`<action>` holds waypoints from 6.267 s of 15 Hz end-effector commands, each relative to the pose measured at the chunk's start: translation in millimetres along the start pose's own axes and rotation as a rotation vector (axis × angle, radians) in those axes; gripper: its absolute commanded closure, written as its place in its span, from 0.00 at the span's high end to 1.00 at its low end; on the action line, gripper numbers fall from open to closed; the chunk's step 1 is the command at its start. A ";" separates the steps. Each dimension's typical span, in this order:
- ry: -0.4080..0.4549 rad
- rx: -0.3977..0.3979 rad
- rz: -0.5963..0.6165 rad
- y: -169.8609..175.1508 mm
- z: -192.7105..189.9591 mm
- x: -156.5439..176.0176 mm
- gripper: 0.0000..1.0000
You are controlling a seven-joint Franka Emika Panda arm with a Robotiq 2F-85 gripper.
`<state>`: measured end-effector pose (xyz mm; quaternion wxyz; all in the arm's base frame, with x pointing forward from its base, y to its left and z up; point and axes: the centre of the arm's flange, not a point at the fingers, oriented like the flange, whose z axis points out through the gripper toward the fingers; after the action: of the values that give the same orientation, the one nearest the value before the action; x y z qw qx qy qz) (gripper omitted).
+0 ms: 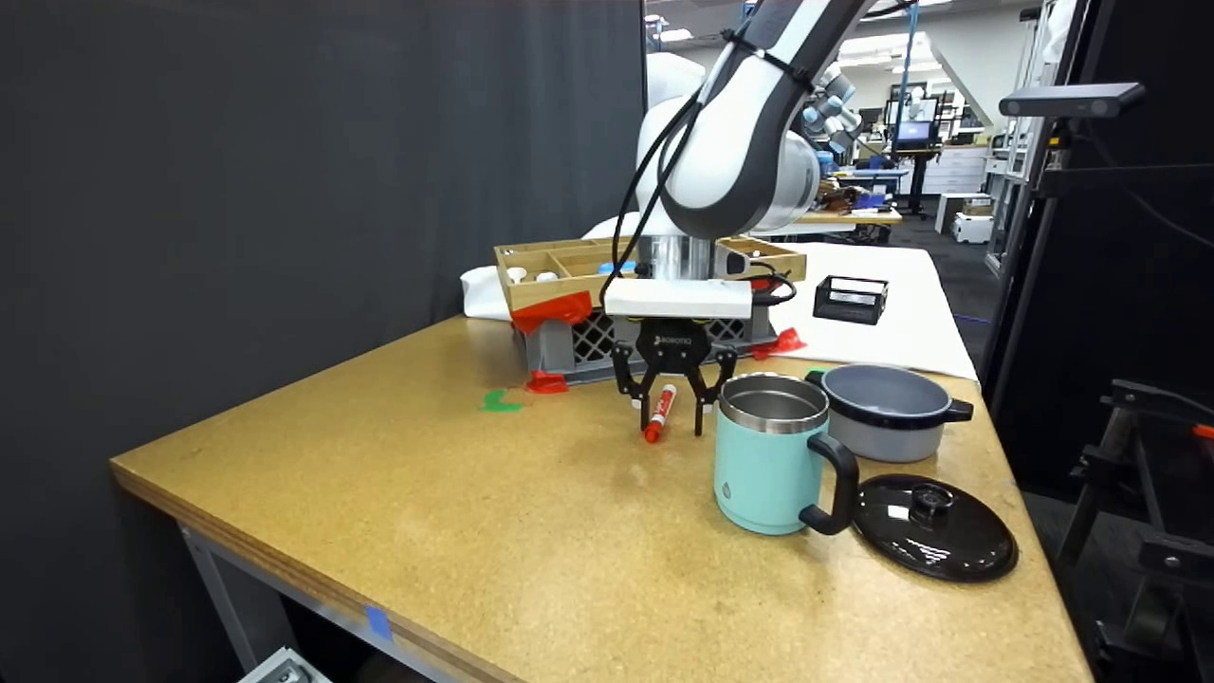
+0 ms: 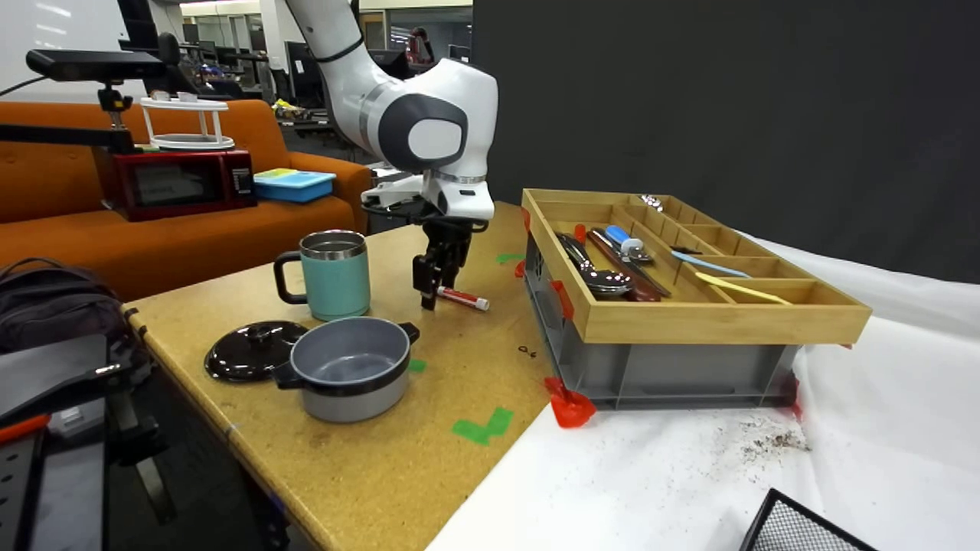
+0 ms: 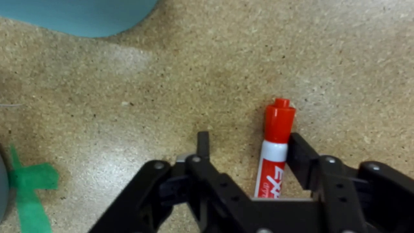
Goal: Take the marker from the table and place it in the blue cup
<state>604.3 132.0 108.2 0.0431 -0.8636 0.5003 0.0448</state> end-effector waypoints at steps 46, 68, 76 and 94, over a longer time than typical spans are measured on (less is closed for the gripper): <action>-0.642 0.192 -0.070 73.4 -173.2 1.5 0.05; -1.043 0.106 -0.315 95.7 -70.8 -40.8 0.05; -0.977 0.173 -0.244 78.9 -73.7 -25.5 0.87; -0.286 0.095 -0.110 81.1 -245.2 -36.5 1.00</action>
<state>534.9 93.7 346.4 0.1849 -0.8717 0.4248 0.1595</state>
